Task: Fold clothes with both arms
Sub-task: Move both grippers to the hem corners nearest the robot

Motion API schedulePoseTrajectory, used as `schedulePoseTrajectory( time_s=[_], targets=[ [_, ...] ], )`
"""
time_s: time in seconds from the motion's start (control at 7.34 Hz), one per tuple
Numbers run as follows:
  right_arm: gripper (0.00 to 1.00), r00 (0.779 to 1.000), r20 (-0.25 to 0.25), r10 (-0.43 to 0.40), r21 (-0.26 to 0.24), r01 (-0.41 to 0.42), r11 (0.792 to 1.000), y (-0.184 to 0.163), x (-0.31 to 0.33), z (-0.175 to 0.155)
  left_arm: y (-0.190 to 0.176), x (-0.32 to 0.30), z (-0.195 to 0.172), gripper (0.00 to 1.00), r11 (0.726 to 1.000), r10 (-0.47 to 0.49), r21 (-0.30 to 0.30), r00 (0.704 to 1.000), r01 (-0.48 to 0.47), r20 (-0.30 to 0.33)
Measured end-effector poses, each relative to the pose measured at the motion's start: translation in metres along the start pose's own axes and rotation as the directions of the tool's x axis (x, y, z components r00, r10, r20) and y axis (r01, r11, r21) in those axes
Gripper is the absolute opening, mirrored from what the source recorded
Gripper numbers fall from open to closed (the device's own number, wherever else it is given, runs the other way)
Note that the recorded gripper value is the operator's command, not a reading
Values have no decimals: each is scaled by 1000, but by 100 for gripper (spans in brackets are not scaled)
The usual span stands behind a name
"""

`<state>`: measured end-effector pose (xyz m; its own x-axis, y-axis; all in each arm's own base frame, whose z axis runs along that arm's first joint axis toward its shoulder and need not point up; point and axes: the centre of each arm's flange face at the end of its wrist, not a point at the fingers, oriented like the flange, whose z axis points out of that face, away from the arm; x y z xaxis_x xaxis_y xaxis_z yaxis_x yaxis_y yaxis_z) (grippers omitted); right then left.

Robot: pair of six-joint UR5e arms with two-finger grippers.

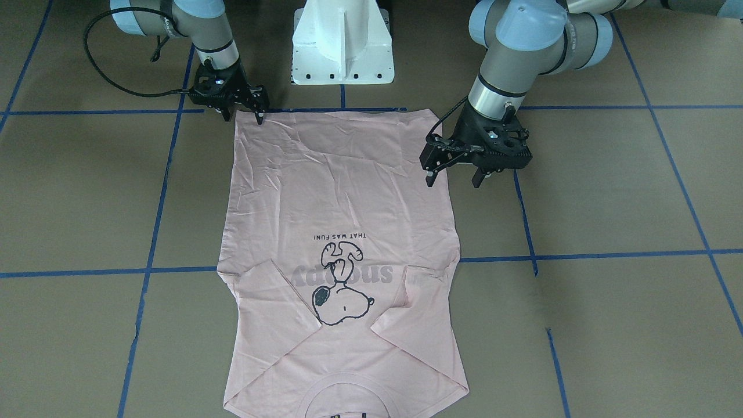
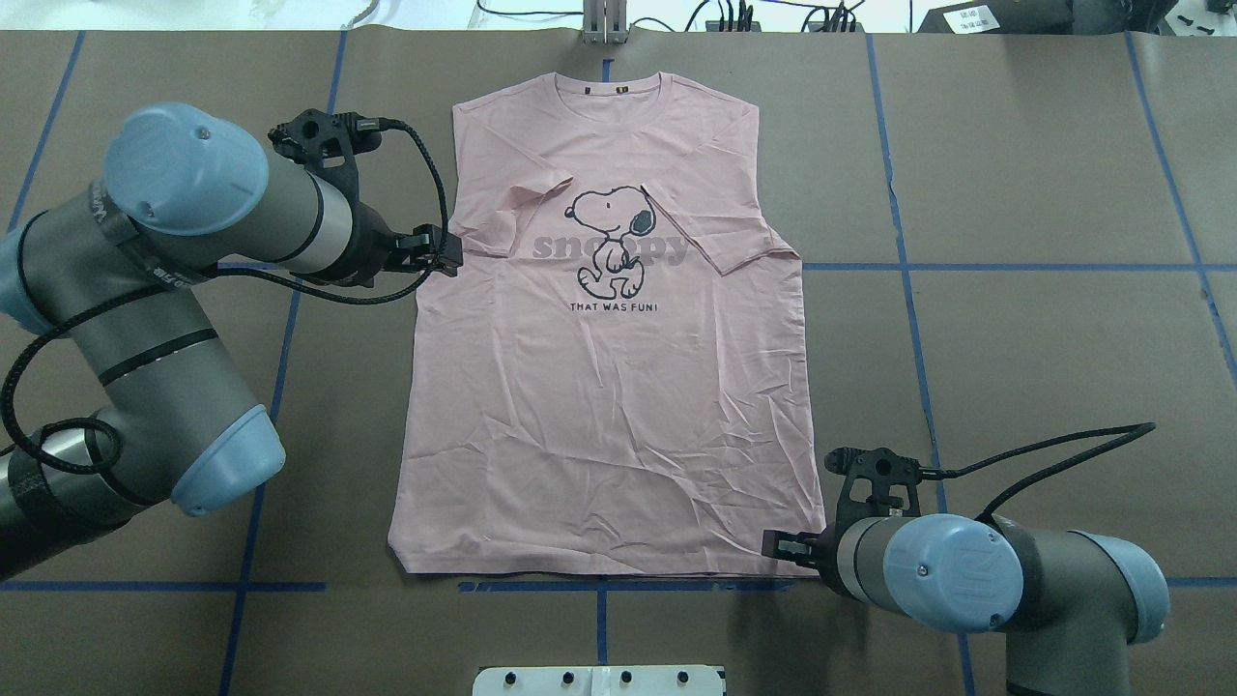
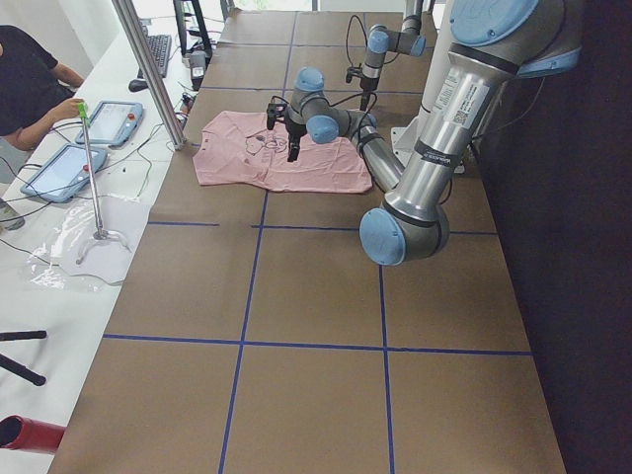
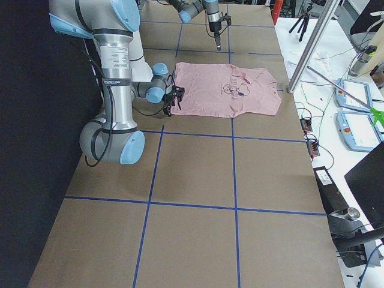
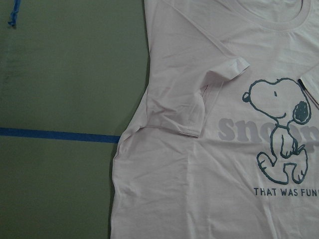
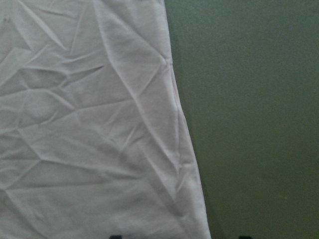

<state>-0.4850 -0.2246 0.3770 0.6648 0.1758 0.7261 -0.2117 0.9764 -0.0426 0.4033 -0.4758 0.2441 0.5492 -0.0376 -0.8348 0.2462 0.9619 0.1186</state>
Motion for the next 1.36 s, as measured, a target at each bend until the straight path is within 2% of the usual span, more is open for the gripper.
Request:
schedulePoseTrajectory(
  time_s=[0.14, 0.41, 1.09, 1.23, 1.36],
  targets=[
    [1, 1000, -4, 0, -2, 0, 1000, 0, 1, 0, 0, 1, 0, 100, 1000, 0, -1, 1000, 0, -1],
    [0, 1000, -14, 0, -13, 0, 1000, 1, 1, -1, 1, 1, 1, 100, 1000, 1, -2, 1000, -1, -2],
    [0, 1000, 5, 1, -33, -1, 999, 2, -4, -12, 1, 2, 2, 100, 1000, -4, -4, 1000, 4, -1],
    [0, 1000, 14, 4, -29, -4, 1000, 0, -6, -15, 8, -2, 7, 100, 999, -29, -15, 1000, 29, 7],
    [0, 999, 30, 11, -21, -11, 1000, -6, -9, -24, 31, -7, 21, 100, 994, -103, -40, 994, 104, 24]
  ],
)
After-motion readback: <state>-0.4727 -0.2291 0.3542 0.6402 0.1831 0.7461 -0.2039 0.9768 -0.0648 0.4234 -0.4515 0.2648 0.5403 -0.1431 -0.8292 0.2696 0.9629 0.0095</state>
